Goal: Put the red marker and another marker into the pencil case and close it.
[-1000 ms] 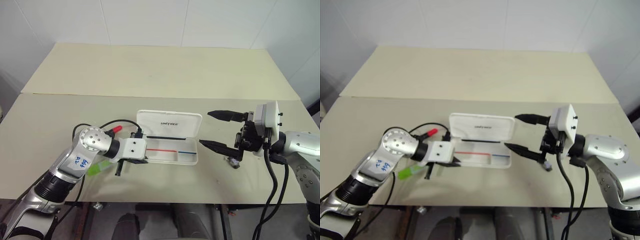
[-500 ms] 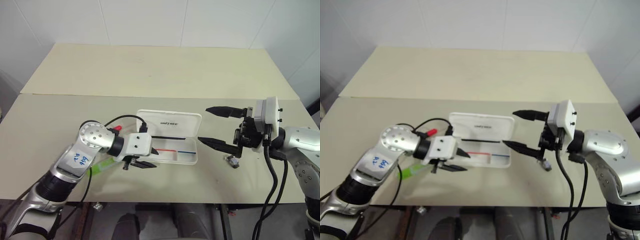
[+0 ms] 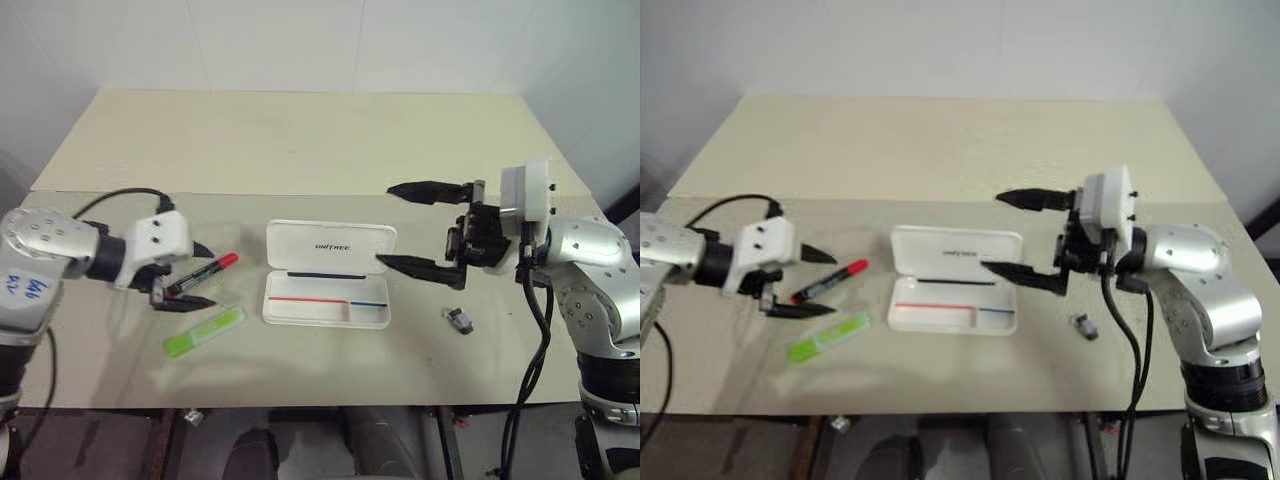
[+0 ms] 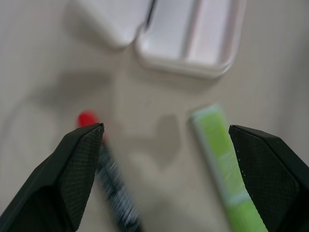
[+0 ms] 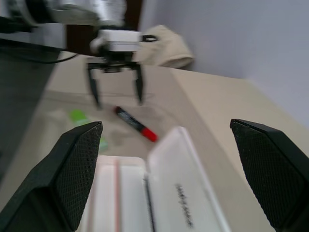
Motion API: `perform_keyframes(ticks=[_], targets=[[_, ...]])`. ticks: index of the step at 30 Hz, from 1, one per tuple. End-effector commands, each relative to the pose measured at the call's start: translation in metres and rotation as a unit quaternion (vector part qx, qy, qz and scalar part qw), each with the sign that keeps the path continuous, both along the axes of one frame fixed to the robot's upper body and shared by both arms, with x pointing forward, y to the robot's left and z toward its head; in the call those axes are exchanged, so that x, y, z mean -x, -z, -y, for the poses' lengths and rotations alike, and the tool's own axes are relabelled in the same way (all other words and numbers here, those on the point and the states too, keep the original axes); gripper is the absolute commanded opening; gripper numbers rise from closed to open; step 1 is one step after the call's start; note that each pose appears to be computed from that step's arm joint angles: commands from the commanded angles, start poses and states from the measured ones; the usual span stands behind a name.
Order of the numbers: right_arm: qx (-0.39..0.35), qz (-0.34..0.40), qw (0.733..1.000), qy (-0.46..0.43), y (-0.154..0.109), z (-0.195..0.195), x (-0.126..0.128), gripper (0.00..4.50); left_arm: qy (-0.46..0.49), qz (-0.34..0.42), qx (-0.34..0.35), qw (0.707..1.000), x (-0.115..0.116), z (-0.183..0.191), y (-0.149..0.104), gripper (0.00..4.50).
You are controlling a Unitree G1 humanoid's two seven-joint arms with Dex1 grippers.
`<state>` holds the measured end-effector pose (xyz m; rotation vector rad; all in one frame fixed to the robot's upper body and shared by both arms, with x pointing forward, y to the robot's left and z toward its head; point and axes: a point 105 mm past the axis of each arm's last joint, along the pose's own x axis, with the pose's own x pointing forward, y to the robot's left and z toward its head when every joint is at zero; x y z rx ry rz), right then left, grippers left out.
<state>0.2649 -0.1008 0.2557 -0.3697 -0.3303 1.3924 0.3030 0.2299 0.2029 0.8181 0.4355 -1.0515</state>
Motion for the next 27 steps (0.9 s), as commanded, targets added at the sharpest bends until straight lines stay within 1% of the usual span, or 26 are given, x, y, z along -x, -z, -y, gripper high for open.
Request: perform_keyframes(ticks=[1, 3, 5, 10, 13, 16, 20, 23, 27], targets=[[0.002, 0.014, 1.000, -0.020, -0.009, -0.002, 0.002, 4.50, -0.046, 0.040, -0.062, 0.996, -0.017, -0.027, -0.014, 4.46], [0.003, 0.017, 1.000, -0.022, -0.010, -0.003, 0.001, 4.50, -0.064, 0.026, -0.085, 0.994, -0.022, -0.035, -0.009, 4.46], [0.002, 0.020, 1.000, -0.023, -0.011, -0.004, 0.001, 4.50, -0.074, 0.018, -0.087, 0.993, -0.028, -0.034, -0.005, 4.46], [0.001, 0.022, 1.000, -0.020, -0.011, -0.005, 0.003, 4.50, -0.060, 0.000, -0.076, 0.995, -0.034, -0.012, 0.010, 4.46], [-0.002, 0.022, 1.000, -0.015, -0.011, -0.004, 0.004, 4.50, -0.072, -0.012, -0.088, 0.993, -0.037, -0.007, 0.020, 4.46], [-0.005, 0.023, 1.000, -0.011, -0.011, -0.004, 0.005, 4.50, -0.078, -0.029, -0.108, 0.991, -0.037, -0.005, 0.033, 4.46], [-0.010, 0.024, 1.000, -0.004, -0.011, -0.003, 0.006, 4.50, -0.098, -0.022, -0.141, 0.985, -0.040, -0.009, 0.042, 4.46], [-0.012, 0.025, 1.000, 0.000, -0.010, -0.003, 0.007, 4.50, -0.106, -0.028, -0.135, 0.985, -0.040, -0.007, 0.046, 4.46], [-0.017, 0.028, 0.999, 0.006, -0.012, -0.002, 0.007, 4.50, -0.104, -0.037, -0.147, 0.983, -0.037, -0.009, 0.054, 4.46]])
